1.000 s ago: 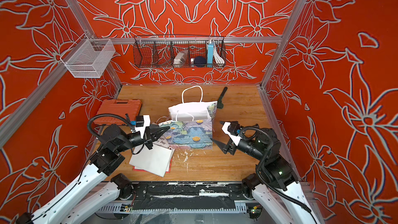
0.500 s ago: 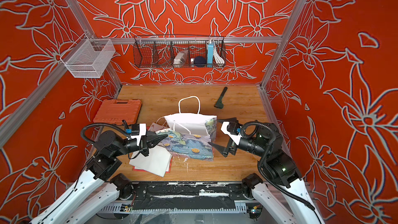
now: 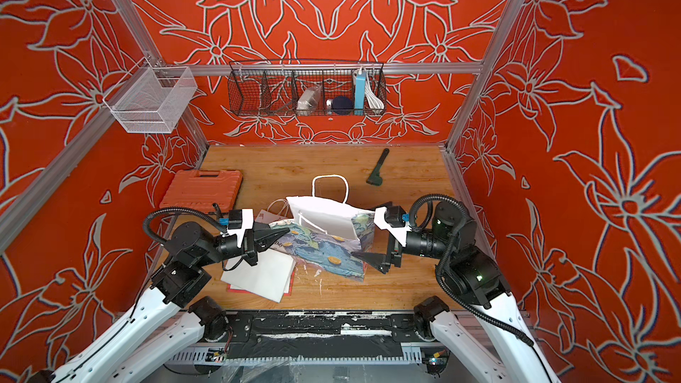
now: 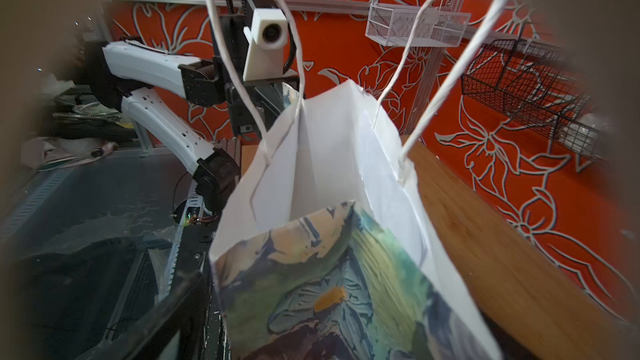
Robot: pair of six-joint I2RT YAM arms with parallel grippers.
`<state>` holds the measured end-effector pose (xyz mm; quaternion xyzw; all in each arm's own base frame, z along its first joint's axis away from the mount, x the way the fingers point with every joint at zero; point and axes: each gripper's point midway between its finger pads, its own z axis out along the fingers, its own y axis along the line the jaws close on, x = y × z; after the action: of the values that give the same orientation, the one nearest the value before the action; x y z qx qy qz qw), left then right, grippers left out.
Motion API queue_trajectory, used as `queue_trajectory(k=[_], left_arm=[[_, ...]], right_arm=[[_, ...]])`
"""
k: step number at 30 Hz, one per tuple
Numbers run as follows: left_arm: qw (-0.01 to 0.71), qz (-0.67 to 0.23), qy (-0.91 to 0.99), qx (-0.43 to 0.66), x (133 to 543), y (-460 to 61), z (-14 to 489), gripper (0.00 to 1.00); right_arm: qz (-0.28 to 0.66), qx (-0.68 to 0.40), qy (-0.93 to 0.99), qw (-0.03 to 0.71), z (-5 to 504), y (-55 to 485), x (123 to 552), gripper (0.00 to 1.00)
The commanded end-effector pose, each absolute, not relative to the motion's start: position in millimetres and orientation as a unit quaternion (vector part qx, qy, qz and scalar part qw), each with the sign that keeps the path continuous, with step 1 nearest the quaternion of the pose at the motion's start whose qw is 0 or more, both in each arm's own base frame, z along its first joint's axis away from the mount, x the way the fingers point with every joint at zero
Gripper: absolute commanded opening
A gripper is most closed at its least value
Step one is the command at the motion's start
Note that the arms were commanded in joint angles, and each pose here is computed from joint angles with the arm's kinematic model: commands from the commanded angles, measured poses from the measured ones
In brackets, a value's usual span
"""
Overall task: Put away the paper bag
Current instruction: Press the paper bag.
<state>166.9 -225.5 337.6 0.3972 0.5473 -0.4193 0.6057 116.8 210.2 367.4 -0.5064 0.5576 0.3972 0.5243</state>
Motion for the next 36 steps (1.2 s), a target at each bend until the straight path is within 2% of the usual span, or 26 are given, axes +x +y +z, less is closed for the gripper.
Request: queue_trajectory(k=[1, 6, 10, 20, 26, 31, 32, 35, 36], left_arm=[[0.611, -0.411, 0.570, 0.364, 183, -228, 344, 0.00], [0.613, -0.411, 0.591, 0.325, 199, -237, 344, 0.00], [0.620, -0.416, 0.592, 0.303, 208, -239, 347, 0.00], [0.619, -0.428, 0.579, 0.313, 205, -244, 347, 0.00], [0.611, -0.433, 0.581, 0.318, 204, -246, 341, 0.00], [0.602, -0.437, 0.592, 0.309, 207, -247, 338, 0.00], [0.601, -0.437, 0.596, 0.305, 209, -247, 337, 0.07], [0.600, -0.420, 0.615, 0.292, 215, -243, 335, 0.40], [0.601, -0.410, 0.623, 0.289, 216, -240, 333, 0.50]], right_arm=[[0.445, -0.503, 0.522, 0.526, 386, 214, 105, 0.96], [0.443, -0.486, 0.550, 0.515, 369, 219, 120, 0.89], [0.399, -0.485, 0.572, 0.528, 350, 216, 134, 0.83], [0.360, -0.483, 0.601, 0.525, 313, 217, 157, 0.76], [0.346, -0.480, 0.595, 0.544, 318, 218, 167, 0.56], [0.364, -0.476, 0.586, 0.545, 326, 223, 169, 0.32], [0.366, -0.476, 0.587, 0.544, 325, 224, 169, 0.25], [0.368, -0.474, 0.587, 0.544, 326, 223, 168, 0.03], [0.367, -0.472, 0.587, 0.546, 327, 223, 167, 0.00]])
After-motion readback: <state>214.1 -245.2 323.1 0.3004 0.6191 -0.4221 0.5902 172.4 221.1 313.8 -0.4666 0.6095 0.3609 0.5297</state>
